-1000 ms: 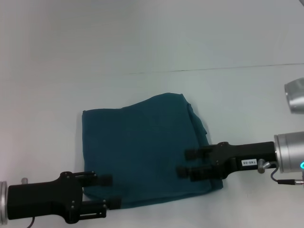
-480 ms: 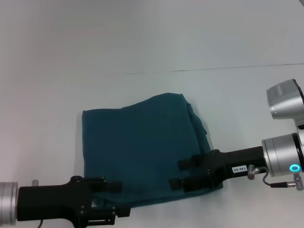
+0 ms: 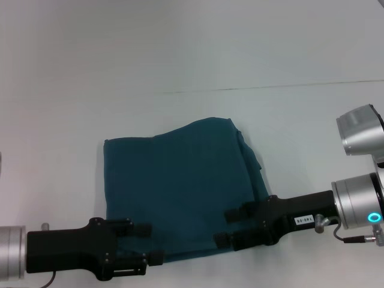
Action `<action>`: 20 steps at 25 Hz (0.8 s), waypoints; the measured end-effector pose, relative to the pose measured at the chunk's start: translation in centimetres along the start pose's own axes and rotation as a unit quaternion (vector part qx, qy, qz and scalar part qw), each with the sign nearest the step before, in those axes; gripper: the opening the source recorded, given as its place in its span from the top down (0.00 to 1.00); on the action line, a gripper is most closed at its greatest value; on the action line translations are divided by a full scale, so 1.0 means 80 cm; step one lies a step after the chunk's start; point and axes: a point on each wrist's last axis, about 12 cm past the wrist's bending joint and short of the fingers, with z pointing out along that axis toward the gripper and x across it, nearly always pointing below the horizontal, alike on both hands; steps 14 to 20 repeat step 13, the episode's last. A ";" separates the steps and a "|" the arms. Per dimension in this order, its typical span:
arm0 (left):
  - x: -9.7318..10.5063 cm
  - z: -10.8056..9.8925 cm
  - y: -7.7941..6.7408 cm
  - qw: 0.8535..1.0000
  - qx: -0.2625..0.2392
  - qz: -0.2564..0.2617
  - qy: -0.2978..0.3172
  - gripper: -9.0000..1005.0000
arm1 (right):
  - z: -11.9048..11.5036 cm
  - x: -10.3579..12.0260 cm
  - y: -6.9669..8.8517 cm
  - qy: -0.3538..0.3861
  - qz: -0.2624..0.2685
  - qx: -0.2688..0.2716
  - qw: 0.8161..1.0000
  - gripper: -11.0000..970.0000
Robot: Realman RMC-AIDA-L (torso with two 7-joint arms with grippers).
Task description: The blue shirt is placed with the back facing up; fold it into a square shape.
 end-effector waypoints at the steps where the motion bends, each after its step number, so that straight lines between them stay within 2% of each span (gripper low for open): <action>1: 0.000 0.000 0.000 1.000 0.000 0.000 0.000 0.30 | 0.000 0.001 0.000 0.000 0.001 -0.002 1.000 0.11; 20: 0.000 0.000 0.002 1.000 -0.007 -0.001 0.001 0.30 | 0.001 0.007 0.001 0.003 0.010 -0.006 1.000 0.11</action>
